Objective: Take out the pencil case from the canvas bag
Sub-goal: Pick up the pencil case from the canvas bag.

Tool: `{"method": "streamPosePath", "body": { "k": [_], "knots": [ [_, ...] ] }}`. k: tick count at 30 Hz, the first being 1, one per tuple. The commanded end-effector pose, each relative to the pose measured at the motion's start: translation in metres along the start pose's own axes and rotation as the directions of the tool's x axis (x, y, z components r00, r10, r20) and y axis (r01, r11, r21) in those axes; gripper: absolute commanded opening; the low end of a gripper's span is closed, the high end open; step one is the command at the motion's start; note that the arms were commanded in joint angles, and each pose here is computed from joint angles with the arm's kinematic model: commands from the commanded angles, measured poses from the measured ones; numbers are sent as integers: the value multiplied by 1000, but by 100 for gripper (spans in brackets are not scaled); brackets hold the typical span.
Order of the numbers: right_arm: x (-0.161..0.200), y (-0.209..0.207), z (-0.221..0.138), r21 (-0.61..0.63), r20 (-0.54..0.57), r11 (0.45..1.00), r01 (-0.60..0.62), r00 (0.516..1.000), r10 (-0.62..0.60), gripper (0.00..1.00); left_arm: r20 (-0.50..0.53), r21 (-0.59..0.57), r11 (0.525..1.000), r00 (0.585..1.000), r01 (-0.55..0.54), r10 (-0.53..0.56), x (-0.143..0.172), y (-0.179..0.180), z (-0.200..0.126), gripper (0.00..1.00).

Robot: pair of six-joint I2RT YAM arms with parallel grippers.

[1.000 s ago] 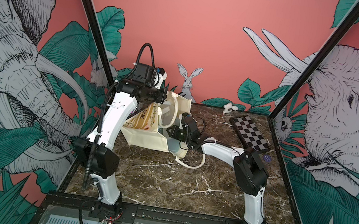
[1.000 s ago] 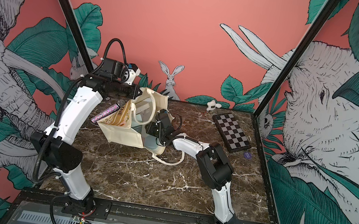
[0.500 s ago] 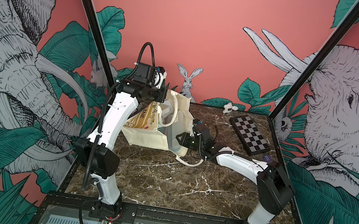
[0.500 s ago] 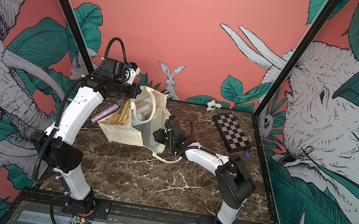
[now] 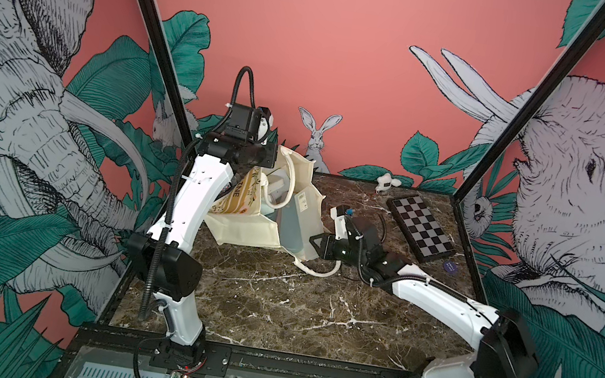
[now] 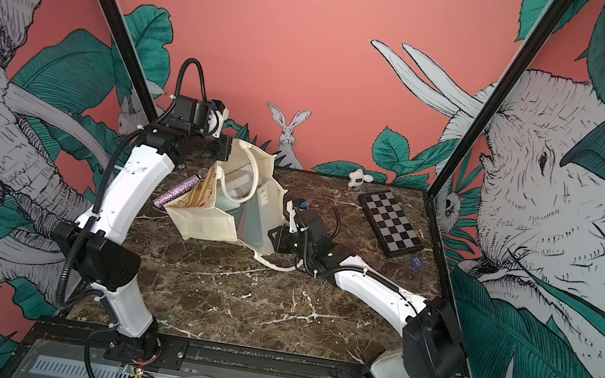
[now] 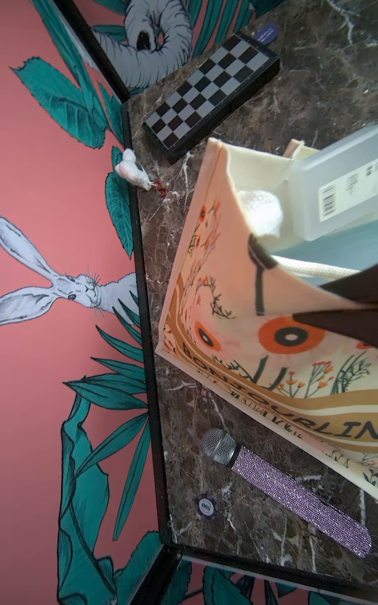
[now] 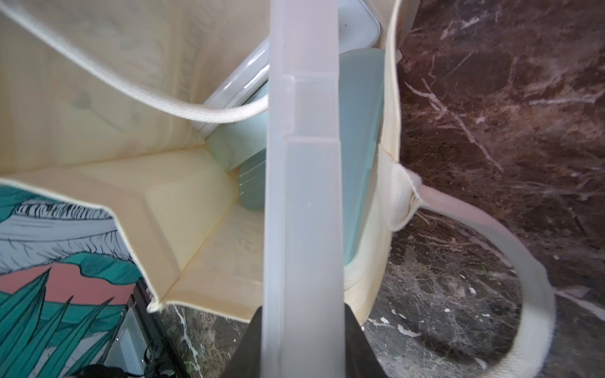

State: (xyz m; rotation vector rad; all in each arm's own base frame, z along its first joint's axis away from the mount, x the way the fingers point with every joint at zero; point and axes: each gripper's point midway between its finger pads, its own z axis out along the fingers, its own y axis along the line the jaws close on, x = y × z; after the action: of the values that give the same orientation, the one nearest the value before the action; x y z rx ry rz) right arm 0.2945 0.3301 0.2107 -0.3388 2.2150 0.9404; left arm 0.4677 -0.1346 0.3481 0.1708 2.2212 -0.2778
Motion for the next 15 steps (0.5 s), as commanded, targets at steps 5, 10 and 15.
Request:
{"method": "streamPosePath", "body": {
  "k": [5, 10, 15],
  "knots": [
    [-20, -15, -55, 123, 71, 980, 159, 983, -168, 15, 142, -151, 983, 987, 101, -79, -20, 29, -30, 0],
    [-31, -59, -81, 303, 65, 942, 144, 983, -171, 14, 159, -189, 973, 982, 133, -104, -17, 36, -44, 0],
    [-34, -101, -91, 458, -25, 877, 144, 988, -149, 14, 176, -168, 975, 978, 144, -114, -17, 33, -51, 0]
  ]
}}
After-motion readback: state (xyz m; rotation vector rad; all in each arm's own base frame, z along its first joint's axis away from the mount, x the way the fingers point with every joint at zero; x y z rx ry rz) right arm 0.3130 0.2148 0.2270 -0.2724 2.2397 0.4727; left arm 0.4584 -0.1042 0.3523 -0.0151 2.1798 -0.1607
